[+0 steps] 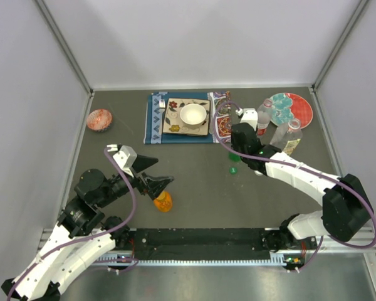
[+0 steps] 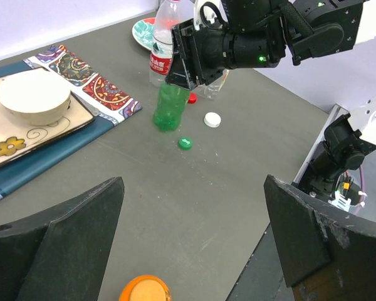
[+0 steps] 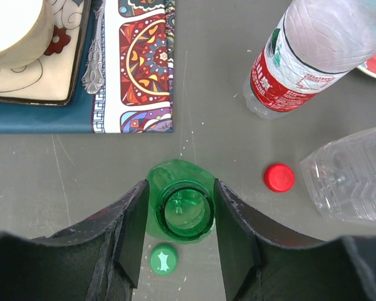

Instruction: Unscrew the bottle caps

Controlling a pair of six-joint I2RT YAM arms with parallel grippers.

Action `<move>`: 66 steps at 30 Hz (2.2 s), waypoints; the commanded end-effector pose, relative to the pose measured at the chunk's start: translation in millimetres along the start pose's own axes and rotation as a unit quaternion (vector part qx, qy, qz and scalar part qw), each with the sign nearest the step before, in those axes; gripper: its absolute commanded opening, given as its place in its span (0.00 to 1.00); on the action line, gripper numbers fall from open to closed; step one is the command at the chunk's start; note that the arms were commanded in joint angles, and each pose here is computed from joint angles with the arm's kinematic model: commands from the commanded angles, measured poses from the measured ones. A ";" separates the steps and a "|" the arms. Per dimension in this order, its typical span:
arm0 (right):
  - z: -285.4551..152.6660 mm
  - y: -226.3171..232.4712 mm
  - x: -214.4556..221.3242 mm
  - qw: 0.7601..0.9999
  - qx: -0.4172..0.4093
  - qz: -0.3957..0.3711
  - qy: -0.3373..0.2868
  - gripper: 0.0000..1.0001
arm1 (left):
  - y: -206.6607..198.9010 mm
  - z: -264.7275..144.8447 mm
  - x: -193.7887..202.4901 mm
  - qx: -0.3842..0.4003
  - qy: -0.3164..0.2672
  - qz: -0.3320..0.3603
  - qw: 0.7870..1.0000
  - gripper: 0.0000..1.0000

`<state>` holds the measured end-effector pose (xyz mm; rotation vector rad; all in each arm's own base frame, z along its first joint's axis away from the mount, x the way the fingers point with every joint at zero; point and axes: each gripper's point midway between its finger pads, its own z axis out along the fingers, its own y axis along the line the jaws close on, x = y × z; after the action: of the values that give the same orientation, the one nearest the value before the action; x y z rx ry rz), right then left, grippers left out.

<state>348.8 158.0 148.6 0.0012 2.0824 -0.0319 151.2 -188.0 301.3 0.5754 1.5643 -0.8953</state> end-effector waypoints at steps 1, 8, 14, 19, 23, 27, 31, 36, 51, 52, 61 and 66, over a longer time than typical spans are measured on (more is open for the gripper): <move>-4.1 -0.5 -8.7 1.000 -0.007 0.018 -0.010 0.44 | -4.7 3.1 -7.9 0.014 -0.019 -0.003 1.000 0.99; -6.1 0.4 -9.5 1.000 -0.011 0.020 -0.010 0.53 | -5.3 3.4 -5.6 0.016 -0.016 -0.005 1.000 0.99; -9.9 2.9 -15.4 1.000 -0.017 0.023 -0.011 0.64 | -5.0 3.2 -5.3 0.015 -0.016 -0.007 1.000 0.99; -12.1 3.8 -18.0 0.999 -0.020 0.025 -0.012 0.64 | -5.2 2.8 -3.4 0.016 -0.017 -0.008 1.000 0.99; -13.5 5.3 -18.8 0.999 -0.023 0.026 -0.013 0.64 | -5.3 2.5 -3.0 0.017 -0.017 -0.009 1.000 0.99; -25.5 13.4 -30.0 0.999 -0.037 0.029 -0.027 0.66 | -5.7 1.7 -3.9 0.017 -0.019 -0.008 1.000 0.99; -69.7 23.3 -71.1 0.995 -0.055 0.035 -0.075 0.70 | -3.1 1.1 -4.7 0.009 -0.021 -0.004 1.000 0.99; -147.4 58.5 -113.8 0.974 -0.185 0.036 -0.123 0.71 | 13.3 -2.1 -8.4 -0.040 -0.027 -0.003 0.999 0.99; -226.1 239.7 5.1 0.864 -0.490 -0.118 0.009 0.72 | 142.3 -81.1 13.4 -0.487 0.003 -0.082 0.869 0.99; -220.5 248.4 14.8 0.864 -0.487 -0.128 0.020 0.72 | 141.6 -81.8 13.3 -0.487 0.005 -0.084 0.869 0.99; -214.9 293.6 44.4 0.860 -0.483 -0.159 0.046 0.74 | 137.8 -85.0 30.2 -0.475 0.018 -0.095 0.874 0.99; -207.3 312.8 67.3 0.857 -0.481 -0.174 0.067 0.74 | 137.5 -88.5 34.2 -0.475 0.021 -0.092 0.875 0.99</move>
<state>141.4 450.5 178.2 -1.0111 2.0303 0.7760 199.9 -43.5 239.2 -0.2522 1.8910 -0.1546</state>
